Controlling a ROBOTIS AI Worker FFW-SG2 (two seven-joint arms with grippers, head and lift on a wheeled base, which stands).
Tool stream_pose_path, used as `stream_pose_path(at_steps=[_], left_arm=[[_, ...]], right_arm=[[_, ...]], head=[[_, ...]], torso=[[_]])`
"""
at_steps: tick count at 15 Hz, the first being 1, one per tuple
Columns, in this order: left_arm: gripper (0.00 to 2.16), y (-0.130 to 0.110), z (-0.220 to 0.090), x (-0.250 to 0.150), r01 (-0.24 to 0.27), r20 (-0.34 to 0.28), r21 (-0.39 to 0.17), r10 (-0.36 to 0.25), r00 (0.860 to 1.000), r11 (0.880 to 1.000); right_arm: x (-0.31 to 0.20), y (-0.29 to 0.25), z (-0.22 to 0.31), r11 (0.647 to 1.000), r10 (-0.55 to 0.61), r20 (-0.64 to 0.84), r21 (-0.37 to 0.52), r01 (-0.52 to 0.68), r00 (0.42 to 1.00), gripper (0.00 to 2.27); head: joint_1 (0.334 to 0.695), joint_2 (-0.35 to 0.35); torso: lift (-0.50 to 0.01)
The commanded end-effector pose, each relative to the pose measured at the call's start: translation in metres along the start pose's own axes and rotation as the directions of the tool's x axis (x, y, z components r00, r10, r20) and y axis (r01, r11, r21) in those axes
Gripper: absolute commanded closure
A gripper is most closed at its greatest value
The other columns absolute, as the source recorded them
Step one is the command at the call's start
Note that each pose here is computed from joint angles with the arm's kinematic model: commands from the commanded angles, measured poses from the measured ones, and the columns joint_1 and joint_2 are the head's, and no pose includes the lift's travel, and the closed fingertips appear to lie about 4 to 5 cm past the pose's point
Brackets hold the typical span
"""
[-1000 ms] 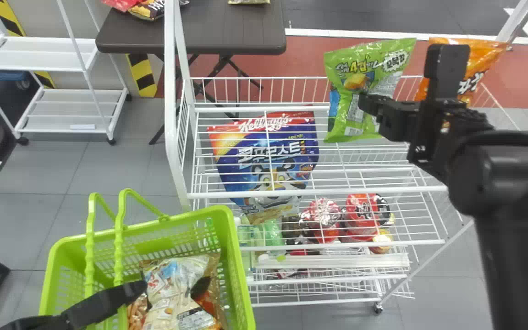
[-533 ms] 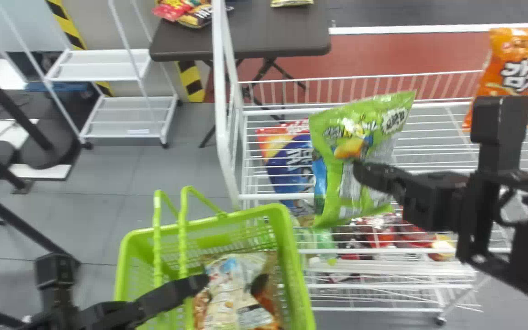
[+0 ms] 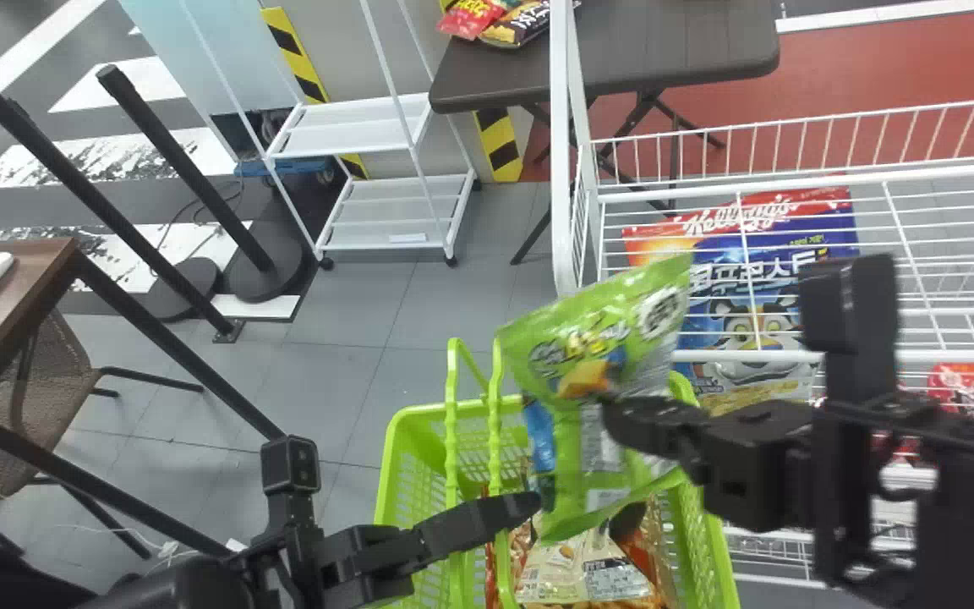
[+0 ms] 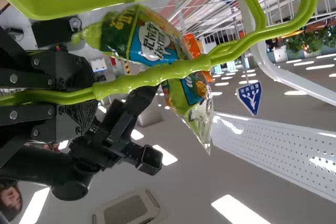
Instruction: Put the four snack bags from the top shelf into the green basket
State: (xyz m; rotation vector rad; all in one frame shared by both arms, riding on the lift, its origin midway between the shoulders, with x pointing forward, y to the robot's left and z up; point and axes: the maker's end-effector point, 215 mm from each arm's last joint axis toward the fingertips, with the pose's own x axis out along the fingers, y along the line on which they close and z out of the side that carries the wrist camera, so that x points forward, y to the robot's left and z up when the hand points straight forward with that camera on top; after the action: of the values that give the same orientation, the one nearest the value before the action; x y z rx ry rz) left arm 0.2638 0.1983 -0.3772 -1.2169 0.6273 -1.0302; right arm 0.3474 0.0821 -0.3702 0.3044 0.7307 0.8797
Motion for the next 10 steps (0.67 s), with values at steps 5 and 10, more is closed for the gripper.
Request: stream_pose_path(at_steps=[5,10], left_arm=[[2.15,-0.003,0.003,0.003,0.014,-0.005,0.006,-0.014,1.0,1.0],[2.15,-0.003,0.002,0.004,0.016,-0.007,0.003,-0.016,1.0,1.0]], right_arm=[[0.058,0.013,-0.064,0.986,0.115,-0.124,0.132,-0.098,0.986,2.25],[0.095,0.02,-0.091,0.974,0.193,-0.236,0.166,-0.157,0.952,1.74]], head=[[0.695,0.35],[0.695,0.35]], torso=[[0.0],[0.0]])
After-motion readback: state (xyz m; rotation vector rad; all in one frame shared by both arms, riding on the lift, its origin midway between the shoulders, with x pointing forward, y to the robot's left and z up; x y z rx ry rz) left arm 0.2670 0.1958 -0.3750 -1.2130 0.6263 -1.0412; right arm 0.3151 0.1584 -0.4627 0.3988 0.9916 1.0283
